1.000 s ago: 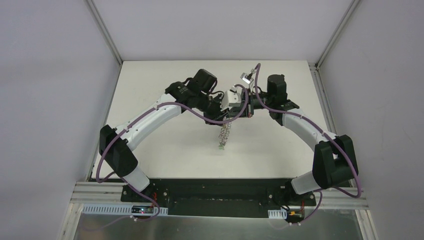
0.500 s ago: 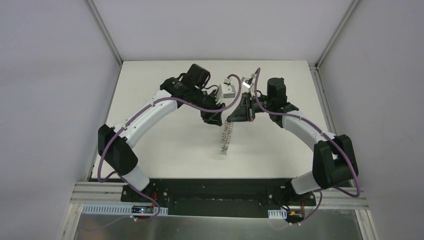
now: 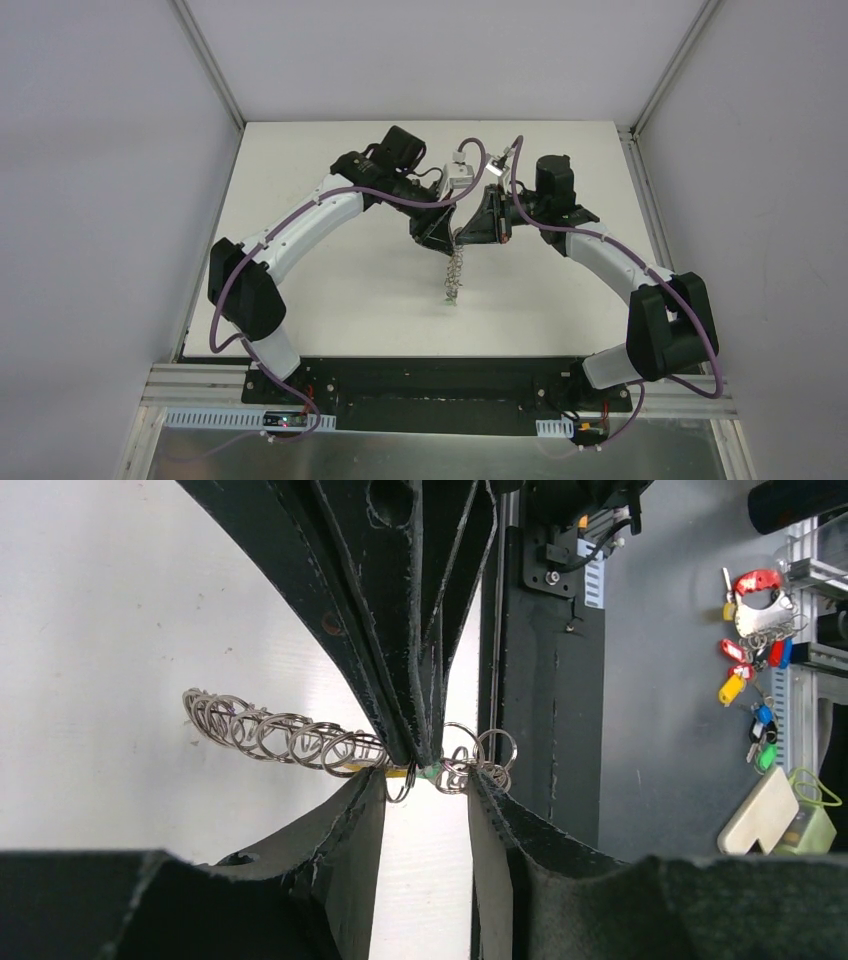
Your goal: Put the keys on the keyring
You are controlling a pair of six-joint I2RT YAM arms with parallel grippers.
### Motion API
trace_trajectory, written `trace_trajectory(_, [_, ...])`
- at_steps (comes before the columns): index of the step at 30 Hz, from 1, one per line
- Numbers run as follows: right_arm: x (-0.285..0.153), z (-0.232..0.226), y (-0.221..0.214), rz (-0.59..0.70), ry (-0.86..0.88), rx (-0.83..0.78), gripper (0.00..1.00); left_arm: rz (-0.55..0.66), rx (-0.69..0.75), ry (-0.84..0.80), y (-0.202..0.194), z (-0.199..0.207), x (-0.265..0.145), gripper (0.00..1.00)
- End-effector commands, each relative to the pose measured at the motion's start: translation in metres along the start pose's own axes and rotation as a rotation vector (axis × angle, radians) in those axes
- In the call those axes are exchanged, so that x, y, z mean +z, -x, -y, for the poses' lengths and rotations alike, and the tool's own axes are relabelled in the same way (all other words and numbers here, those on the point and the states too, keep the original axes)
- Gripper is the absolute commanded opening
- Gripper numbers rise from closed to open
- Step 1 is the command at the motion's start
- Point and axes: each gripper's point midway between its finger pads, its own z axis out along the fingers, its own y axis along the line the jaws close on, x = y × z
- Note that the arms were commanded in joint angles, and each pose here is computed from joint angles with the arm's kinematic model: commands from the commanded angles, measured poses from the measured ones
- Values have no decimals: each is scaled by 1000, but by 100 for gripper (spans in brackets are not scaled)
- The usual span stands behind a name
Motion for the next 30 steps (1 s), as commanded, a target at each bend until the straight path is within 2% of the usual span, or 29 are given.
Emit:
trace_trajectory(1, [-4, -20, 10, 5, 45, -107, 0, 51, -9, -49, 9, 6, 0, 36])
trace_trajectory(9, [-4, -20, 10, 6, 42, -106, 0, 54, -29, -74, 9, 6, 4, 24])
trace_trajectory(22, [-4, -19, 13, 10, 38, -105, 0, 49, -36, -65, 2, 2, 0, 29])
trace_trajectory(30, [-4, -18, 13, 12, 34, -102, 0, 60, -42, -81, 6, 3, 1, 16])
